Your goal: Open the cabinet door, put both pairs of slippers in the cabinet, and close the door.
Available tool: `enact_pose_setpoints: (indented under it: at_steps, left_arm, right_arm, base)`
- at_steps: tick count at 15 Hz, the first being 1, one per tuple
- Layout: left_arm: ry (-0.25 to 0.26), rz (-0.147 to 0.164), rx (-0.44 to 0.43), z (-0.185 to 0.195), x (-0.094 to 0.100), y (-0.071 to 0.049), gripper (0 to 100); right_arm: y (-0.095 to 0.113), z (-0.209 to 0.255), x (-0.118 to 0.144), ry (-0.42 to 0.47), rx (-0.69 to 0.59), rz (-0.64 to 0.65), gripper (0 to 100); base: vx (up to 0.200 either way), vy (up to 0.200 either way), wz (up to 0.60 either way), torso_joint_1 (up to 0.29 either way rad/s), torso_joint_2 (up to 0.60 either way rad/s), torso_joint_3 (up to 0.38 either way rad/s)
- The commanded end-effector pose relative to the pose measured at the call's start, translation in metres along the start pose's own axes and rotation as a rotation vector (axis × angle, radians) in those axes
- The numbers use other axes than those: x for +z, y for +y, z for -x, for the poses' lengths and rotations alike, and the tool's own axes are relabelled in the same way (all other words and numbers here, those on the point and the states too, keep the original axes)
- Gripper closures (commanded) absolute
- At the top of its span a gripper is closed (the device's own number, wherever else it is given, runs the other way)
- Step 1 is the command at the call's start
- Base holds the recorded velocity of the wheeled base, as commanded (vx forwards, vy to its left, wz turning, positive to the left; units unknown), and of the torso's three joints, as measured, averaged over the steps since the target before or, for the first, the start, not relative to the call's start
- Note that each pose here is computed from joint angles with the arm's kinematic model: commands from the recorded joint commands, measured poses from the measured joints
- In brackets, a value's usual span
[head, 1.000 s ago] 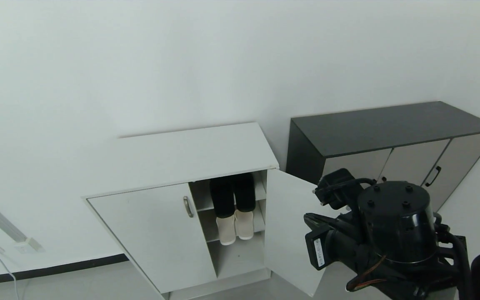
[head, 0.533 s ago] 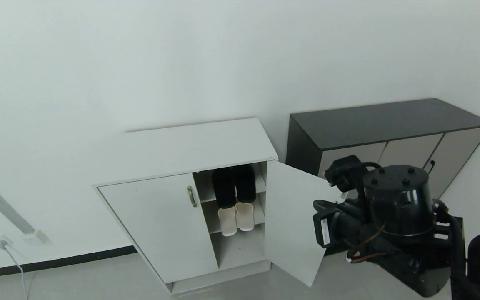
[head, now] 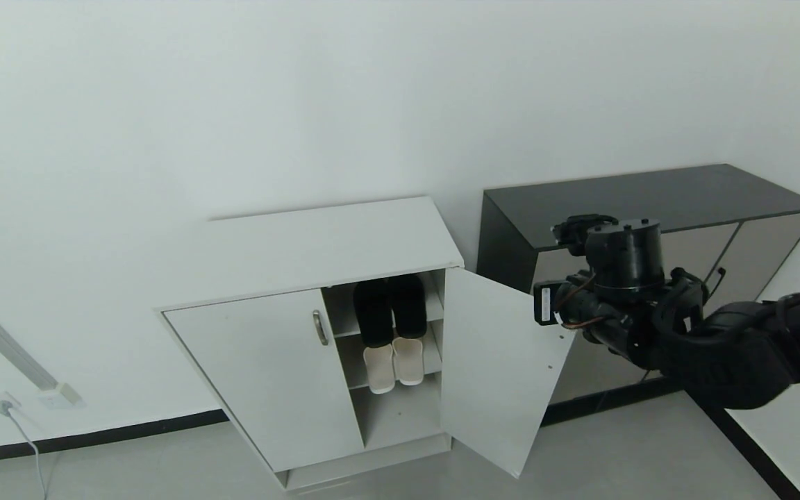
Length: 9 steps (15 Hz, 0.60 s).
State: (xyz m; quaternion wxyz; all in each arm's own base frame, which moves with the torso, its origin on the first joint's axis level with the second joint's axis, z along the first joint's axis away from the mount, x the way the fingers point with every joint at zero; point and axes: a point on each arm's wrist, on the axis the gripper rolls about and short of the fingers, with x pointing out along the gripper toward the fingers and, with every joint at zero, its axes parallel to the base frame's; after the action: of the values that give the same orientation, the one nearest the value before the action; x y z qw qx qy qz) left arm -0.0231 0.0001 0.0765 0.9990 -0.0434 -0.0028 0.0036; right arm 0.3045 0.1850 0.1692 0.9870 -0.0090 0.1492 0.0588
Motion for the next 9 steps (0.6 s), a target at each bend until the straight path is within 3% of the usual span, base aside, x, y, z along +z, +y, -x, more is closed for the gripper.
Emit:
enact_pose_setpoints:
  at_steps: [1,9]
  left_arm:
    - [0.001,0.001,0.002,0.0,0.0,0.0,100]
    - [0.0,0.002,0.023,0.0,0.0,0.001,100]
  right_arm:
    - [-0.011,-0.035,-0.01,0.032,-0.056,-0.008,100]
    - [-0.035,-0.085,-0.017,0.048,-0.07,-0.042,100]
  base:
    - [0.0,0.0,0.0,0.0,0.0,0.0]
    - [0.0,0.0,0.0,0.0,0.0,0.0]
